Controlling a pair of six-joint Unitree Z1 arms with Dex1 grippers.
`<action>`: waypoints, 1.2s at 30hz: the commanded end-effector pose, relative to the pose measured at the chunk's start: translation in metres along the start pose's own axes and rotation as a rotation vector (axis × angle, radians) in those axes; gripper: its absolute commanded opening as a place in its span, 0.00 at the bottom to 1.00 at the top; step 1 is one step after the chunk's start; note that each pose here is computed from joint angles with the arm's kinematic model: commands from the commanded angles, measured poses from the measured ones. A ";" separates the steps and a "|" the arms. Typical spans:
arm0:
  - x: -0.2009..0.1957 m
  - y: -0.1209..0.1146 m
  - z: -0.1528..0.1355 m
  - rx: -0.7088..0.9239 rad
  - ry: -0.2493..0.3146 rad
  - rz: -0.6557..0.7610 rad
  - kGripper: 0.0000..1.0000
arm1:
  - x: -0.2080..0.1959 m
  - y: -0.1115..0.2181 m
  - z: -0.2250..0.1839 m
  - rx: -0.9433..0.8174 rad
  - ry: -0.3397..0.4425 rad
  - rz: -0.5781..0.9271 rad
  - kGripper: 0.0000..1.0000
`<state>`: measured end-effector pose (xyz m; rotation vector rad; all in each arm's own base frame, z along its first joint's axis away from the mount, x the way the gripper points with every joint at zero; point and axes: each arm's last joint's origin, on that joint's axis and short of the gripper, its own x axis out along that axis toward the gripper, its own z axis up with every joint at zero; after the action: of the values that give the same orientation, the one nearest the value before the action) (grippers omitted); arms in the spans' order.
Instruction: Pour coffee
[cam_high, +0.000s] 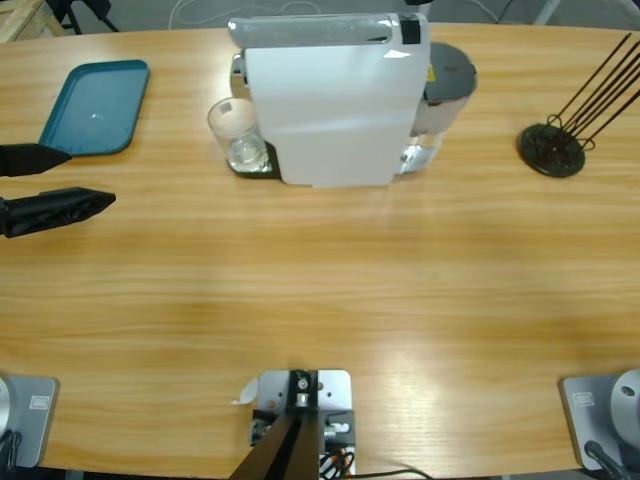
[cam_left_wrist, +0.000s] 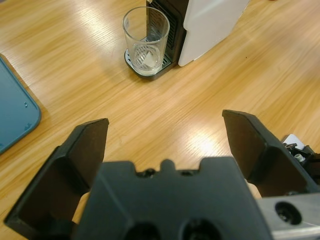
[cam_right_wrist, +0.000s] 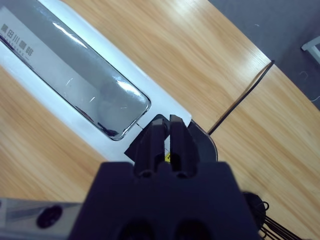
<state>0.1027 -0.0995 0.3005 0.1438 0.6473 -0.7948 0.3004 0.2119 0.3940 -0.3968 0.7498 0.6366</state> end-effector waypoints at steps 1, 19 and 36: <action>0.010 0.001 -0.008 0.000 0.048 0.009 0.99 | 0.026 0.006 -0.010 -0.004 0.077 0.036 0.00; 0.010 0.001 -0.008 -0.001 0.051 0.009 0.99 | 0.012 0.007 -0.018 0.005 0.041 0.020 0.00; 0.010 0.001 -0.008 -0.008 0.050 0.008 1.00 | -0.026 0.013 -0.039 0.014 0.071 0.101 1.00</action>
<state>0.1038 -0.1005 0.2995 0.1461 0.6544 -0.7939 0.2776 0.1997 0.3915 -0.3745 0.8013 0.6944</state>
